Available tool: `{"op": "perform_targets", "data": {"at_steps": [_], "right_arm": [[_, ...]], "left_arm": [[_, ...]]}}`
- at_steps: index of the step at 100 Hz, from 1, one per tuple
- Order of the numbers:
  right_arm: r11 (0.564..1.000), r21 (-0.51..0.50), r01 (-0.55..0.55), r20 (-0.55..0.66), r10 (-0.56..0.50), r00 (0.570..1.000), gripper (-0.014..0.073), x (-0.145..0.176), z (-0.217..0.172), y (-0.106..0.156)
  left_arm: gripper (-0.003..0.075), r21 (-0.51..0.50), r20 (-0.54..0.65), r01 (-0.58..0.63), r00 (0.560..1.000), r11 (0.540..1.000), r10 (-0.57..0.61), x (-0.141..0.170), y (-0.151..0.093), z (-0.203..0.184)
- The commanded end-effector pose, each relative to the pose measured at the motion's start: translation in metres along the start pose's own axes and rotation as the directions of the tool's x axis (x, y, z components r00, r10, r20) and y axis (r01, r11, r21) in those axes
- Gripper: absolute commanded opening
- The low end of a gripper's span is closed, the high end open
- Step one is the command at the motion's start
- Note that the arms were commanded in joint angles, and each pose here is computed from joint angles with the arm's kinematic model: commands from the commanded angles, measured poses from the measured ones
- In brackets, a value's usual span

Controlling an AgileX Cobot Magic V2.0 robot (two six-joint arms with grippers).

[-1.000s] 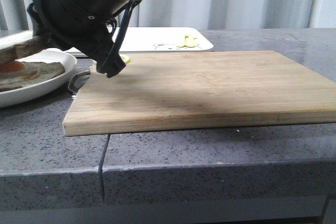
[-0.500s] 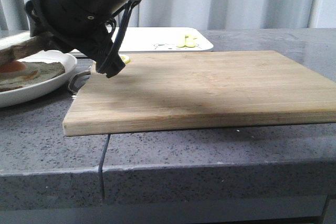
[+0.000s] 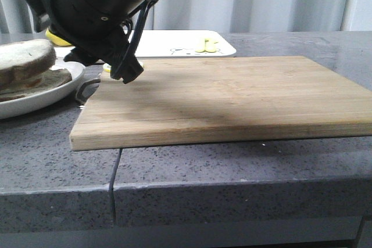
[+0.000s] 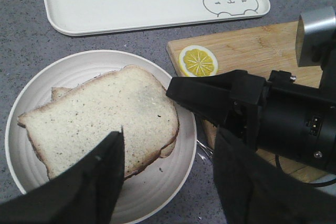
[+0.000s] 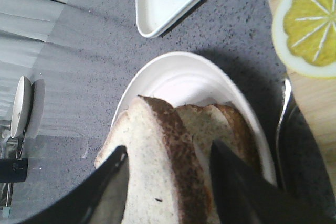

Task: Place bread and move sandwich to tray
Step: 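Raise the right gripper away from the plate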

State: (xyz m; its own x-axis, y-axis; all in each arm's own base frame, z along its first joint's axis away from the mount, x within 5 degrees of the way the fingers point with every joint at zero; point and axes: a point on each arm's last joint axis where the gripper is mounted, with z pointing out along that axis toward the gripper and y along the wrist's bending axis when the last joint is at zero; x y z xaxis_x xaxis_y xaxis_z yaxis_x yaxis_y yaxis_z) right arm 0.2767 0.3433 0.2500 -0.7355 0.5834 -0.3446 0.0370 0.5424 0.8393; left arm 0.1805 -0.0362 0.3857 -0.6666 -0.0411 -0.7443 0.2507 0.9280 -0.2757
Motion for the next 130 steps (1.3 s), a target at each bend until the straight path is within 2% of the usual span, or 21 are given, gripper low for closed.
{"op": "perform_targets", "data": {"at_steps": [1,15,25,34,42,47,56,63,68,70,75,77,82,84,87,96,101,109,130], "right_arm": [[0.997,-0.082,0.012,0.054,-0.008,0.998,0.0444,-0.015,-0.02,0.028],[0.993,-0.109,0.034,0.114,-0.022,0.993,0.0445,-0.025,-0.033,0.039],[0.981,-0.139,0.135,0.203,-0.105,0.973,0.0445,-0.039,-0.055,0.054],[0.952,-0.144,0.271,0.306,-0.217,0.927,0.0445,-0.054,-0.081,0.07],[0.903,-0.122,0.412,0.382,-0.34,0.859,0.0445,-0.065,-0.106,0.083],[0.853,-0.095,0.513,0.424,-0.432,0.796,0.0445,-0.071,-0.122,0.091],[0.771,-0.045,0.635,0.491,-0.536,0.687,0.0445,-0.081,-0.152,0.102],[0.697,0.019,0.717,0.534,-0.613,0.582,0.0445,-0.089,-0.174,0.109],[0.627,0.084,0.774,0.553,-0.676,0.487,0.0445,-0.094,-0.188,0.112],[0.613,0.101,0.783,0.561,-0.685,0.464,0.0445,-0.096,-0.194,0.113],[0.545,0.175,0.82,0.563,-0.739,0.371,0.0445,-0.1,-0.207,0.113],[0.533,0.195,0.823,0.566,-0.747,0.35,0.0445,-0.102,-0.213,0.113],[0.465,0.276,0.841,0.55,-0.794,0.259,0.0445,-0.106,-0.224,0.11],[0.454,0.298,0.839,0.548,-0.802,0.239,0.0445,-0.108,-0.23,0.109],[0.411,0.347,0.843,0.528,-0.828,0.186,0.0445,-0.11,-0.235,0.106],[0.336,0.443,0.831,0.48,-0.872,0.097,0.0445,-0.115,-0.253,0.092],[0.321,0.468,0.823,0.465,-0.882,0.08,0.0445,-0.118,-0.261,0.082],[0.327,0.507,0.798,0.452,-0.889,0.078,0.0445,-0.126,-0.278,0.062],[0.339,0.591,0.732,0.404,-0.91,0.095,0.0445,-0.13,-0.317,-0.003]], "left_arm": [[0.0357,0.018,0.09,0.008,0.996,1.0,-0.01,-0.012,-0.005,-0.009],[0.0357,0.02,0.084,0.008,0.996,1.0,-0.01,-0.011,-0.005,-0.009],[0.0357,0.02,0.085,0.008,0.996,1.0,-0.01,-0.011,-0.005,-0.009],[0.0357,0.02,0.085,0.008,0.996,1.0,-0.01,-0.011,-0.005,-0.009],[0.0357,0.02,0.085,0.008,0.996,1.0,-0.01,-0.011,-0.005,-0.009],[0.0357,0.02,0.085,0.008,0.996,1.0,-0.01,-0.011,-0.005,-0.009],[0.0357,0.02,0.085,0.008,0.996,1.0,-0.01,-0.011,-0.005,-0.009],[0.0357,0.019,0.086,0.008,0.996,1.0,-0.01,-0.011,-0.005,-0.009],[0.0357,0.019,0.086,0.008,0.996,1.0,-0.01,-0.011,-0.005,-0.009],[0.0357,0.019,0.086,0.008,0.996,1.0,-0.01,-0.011,-0.005,-0.009],[0.0357,0.02,0.087,0.009,0.996,1.0,-0.011,-0.011,-0.005,-0.009],[0.0357,0.02,0.087,0.009,0.996,1.0,-0.011,-0.011,-0.005,-0.009],[0.0357,0.019,0.091,0.009,0.996,1.0,-0.011,-0.012,-0.005,-0.009],[0.0357,0.019,0.093,0.009,0.996,1.0,-0.011,-0.012,-0.005,-0.009],[0.0357,0.018,0.095,0.009,0.995,1.0,-0.011,-0.012,-0.005,-0.009],[0.0357,0.018,0.095,0.009,0.995,1.0,-0.011,-0.012,-0.005,-0.009],[0.0357,0.019,0.093,0.009,0.996,1.0,-0.011,-0.012,-0.005,-0.009],[0.0357,0.021,0.096,0.011,0.995,1.0,-0.013,-0.012,-0.005,-0.009],[0.0357,0.025,0.109,0.016,0.994,1.0,-0.019,-0.014,-0.005,-0.009]]}}
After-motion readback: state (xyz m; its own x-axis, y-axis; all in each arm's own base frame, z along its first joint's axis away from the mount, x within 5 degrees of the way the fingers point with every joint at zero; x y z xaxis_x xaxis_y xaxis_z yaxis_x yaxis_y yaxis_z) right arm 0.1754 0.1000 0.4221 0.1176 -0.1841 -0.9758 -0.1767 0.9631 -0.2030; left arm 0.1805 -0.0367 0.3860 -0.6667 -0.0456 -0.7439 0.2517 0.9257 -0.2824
